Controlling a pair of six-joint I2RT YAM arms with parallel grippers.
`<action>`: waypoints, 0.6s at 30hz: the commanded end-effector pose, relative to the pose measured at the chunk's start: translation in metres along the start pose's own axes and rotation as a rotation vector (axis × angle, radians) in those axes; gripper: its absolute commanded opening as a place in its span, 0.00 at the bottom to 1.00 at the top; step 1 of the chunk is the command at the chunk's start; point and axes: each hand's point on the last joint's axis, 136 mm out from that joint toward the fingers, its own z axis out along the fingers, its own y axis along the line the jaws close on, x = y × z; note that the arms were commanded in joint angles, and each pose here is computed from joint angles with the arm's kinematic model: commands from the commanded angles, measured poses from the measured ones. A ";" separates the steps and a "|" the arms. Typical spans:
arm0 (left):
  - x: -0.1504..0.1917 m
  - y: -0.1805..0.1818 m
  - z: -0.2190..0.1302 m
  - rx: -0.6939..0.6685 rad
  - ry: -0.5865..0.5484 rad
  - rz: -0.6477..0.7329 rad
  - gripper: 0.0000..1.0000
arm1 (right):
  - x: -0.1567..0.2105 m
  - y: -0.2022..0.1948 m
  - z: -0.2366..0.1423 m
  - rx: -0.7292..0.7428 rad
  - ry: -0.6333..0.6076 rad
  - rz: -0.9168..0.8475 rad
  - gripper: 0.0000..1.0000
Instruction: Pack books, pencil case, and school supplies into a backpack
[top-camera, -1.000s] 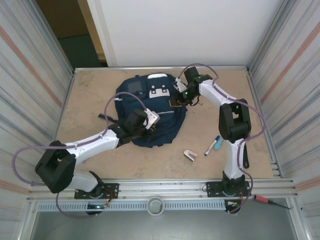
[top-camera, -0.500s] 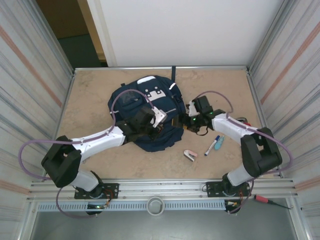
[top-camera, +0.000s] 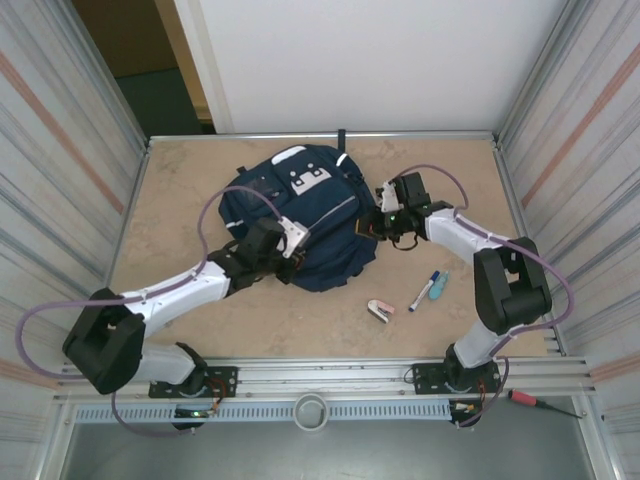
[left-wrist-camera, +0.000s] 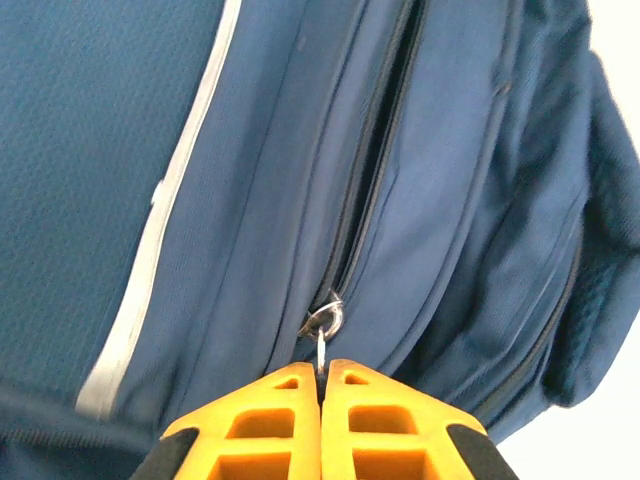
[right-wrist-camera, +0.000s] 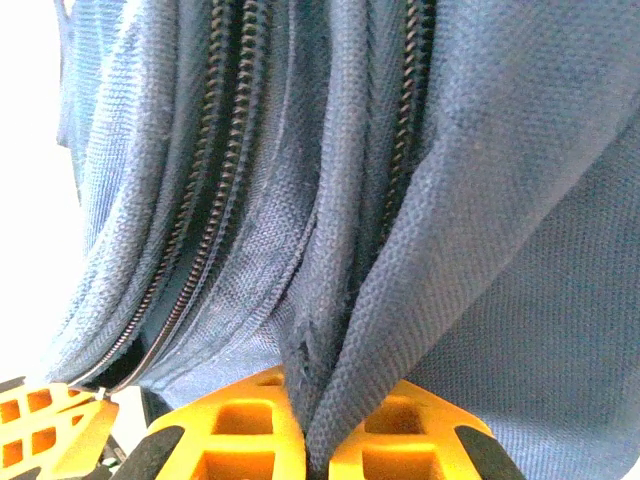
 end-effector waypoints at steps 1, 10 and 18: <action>0.018 0.035 -0.010 -0.123 0.042 -0.025 0.00 | -0.037 -0.009 -0.010 0.013 -0.046 -0.059 0.00; -0.022 -0.018 -0.003 0.075 -0.058 -0.039 0.00 | -0.052 -0.031 -0.021 0.178 -0.085 0.006 0.53; -0.038 -0.046 0.006 0.122 -0.062 -0.017 0.00 | 0.043 -0.043 -0.002 0.259 -0.071 0.060 0.76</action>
